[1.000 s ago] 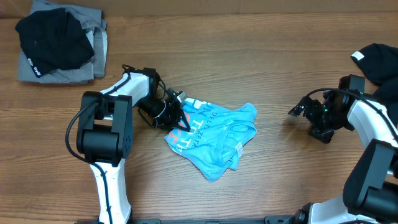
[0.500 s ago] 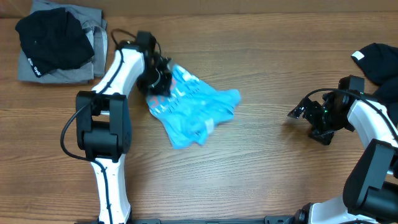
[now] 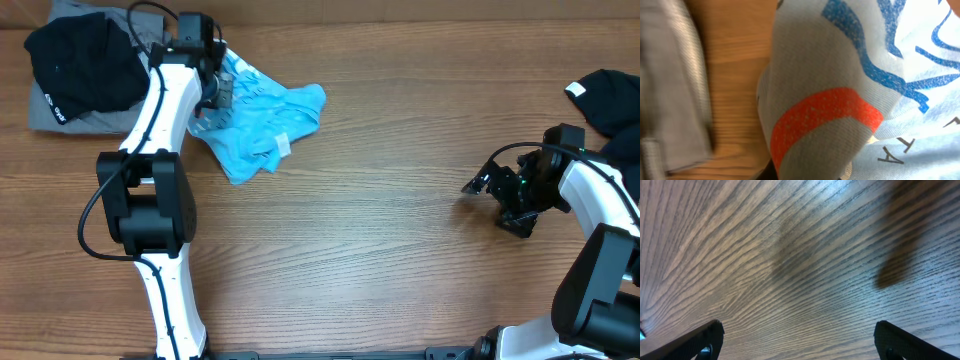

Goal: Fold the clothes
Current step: 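Carry the folded shirt with the left gripper to the top-left clothes stack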

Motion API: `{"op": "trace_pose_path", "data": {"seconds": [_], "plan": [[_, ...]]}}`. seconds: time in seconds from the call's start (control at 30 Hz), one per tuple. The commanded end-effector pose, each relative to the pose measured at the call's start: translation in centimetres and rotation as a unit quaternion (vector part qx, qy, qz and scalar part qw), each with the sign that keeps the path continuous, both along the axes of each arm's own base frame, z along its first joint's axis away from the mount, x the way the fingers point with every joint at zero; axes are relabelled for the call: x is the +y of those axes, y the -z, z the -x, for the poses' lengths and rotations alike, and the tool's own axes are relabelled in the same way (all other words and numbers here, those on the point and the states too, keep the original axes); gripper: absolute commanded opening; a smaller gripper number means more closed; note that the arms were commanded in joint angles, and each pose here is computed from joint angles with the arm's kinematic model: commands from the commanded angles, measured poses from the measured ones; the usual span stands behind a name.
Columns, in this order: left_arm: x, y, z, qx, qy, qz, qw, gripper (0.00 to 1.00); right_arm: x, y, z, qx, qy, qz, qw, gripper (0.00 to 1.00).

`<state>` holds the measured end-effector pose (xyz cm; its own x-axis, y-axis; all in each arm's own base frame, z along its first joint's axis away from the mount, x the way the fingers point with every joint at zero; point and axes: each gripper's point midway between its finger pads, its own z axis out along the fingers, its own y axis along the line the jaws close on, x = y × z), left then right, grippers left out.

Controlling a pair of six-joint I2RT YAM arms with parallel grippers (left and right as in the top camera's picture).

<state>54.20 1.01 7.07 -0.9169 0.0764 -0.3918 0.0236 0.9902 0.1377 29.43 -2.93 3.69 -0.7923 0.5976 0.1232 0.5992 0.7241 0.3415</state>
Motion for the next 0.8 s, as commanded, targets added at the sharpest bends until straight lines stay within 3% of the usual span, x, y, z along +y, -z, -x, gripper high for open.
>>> {"op": "trace_pose_path", "data": {"seconds": [0.0,0.1,0.47,0.77], "plan": [[3.0,-3.5,-2.1,-0.052,-0.048,-0.045,0.996,0.04,0.0,0.2,0.2,0.003,-0.003,0.001,1.0,1.0],[4.8,-6.2,-3.0,-0.087,-0.088,-0.071,0.99,0.04,0.0,0.2,0.3,0.005,-0.003,0.0,1.0,1.0],[7.3,-13.9,-4.6,-0.175,-0.164,-0.063,0.969,0.04,0.3,0.1,0.5,0.01,-0.001,-0.008,1.0,1.0],[10.5,-14.5,-3.5,-0.174,-0.209,-0.092,0.958,0.07,0.3,0.1,0.5,0.011,0.001,-0.008,1.0,1.0]]}}
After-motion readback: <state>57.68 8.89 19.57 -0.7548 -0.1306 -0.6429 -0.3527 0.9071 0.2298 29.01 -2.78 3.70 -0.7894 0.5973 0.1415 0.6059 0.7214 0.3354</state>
